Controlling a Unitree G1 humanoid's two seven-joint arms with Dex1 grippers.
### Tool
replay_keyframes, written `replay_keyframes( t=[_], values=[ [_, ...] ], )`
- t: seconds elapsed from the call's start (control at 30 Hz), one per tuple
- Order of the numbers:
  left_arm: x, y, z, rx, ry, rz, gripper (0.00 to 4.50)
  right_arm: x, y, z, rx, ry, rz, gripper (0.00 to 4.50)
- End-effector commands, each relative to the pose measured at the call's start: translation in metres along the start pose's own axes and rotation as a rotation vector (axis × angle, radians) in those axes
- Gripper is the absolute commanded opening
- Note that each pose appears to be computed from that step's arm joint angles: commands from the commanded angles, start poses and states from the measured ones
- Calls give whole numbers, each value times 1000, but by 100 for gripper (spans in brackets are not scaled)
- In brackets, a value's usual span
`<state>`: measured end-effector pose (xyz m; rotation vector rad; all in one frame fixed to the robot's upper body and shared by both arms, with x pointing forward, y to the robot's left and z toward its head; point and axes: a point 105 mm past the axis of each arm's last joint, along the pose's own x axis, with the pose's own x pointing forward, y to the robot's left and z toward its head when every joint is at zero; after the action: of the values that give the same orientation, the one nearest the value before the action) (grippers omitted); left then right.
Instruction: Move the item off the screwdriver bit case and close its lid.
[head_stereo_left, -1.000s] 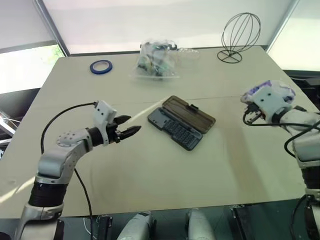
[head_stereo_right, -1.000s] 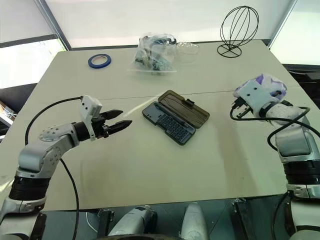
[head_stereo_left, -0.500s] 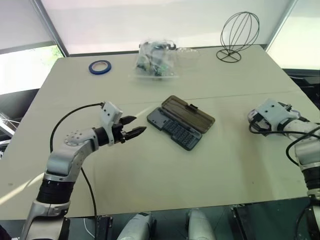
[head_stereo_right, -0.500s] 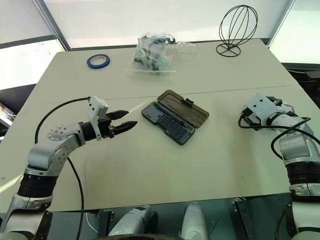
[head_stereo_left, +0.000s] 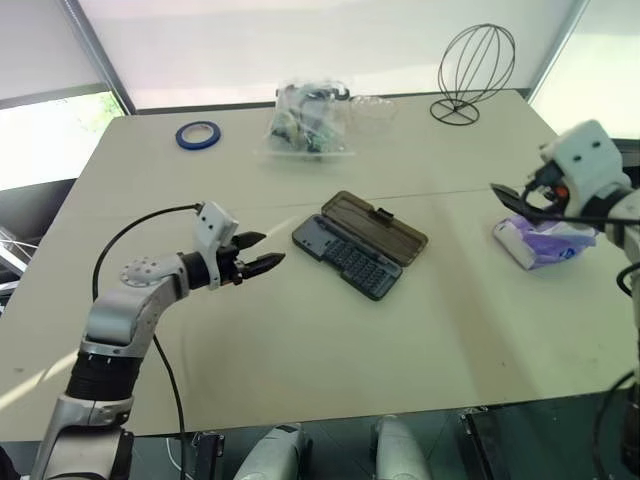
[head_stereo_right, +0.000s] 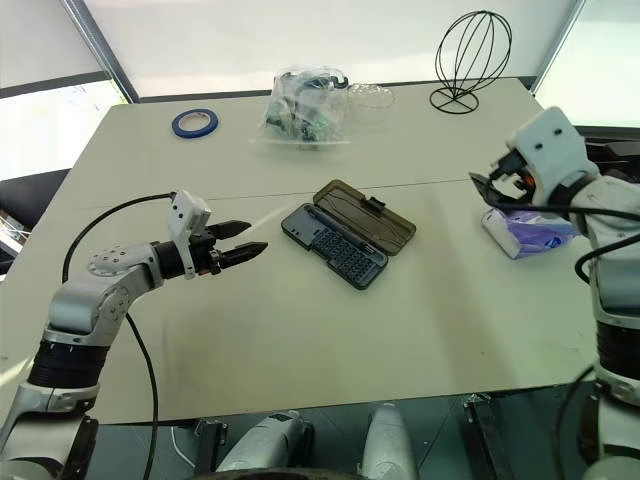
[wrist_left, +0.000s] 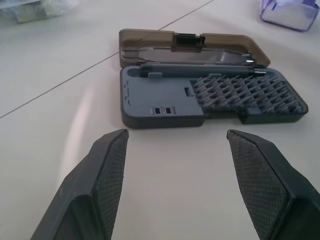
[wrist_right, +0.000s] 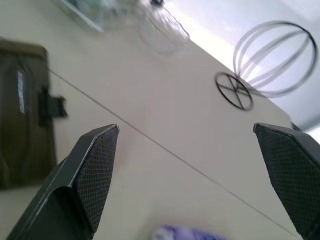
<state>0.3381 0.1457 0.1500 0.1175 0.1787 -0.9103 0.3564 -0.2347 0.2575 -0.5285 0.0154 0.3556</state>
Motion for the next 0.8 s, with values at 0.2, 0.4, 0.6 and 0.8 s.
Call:
replay_keyframes(
  t=[0.2, 0.4, 0.6, 0.8],
  values=[
    [-15, 6, 21, 150, 40, -81, 328, 61, 38, -40, 211, 106, 129, 446],
    [-24, 18, 27, 150, 15, -17, 328, 79, 38, -62, 170, 188, 127, 446],
    [-24, 14, 18, 138, 22, -1, 328, 92, 56, -76, 118, 235, 213, 446],
    [-24, 13, 16, 131, 22, 9, 328, 101, 70, -70, 105, 218, 273, 446]
  ],
)
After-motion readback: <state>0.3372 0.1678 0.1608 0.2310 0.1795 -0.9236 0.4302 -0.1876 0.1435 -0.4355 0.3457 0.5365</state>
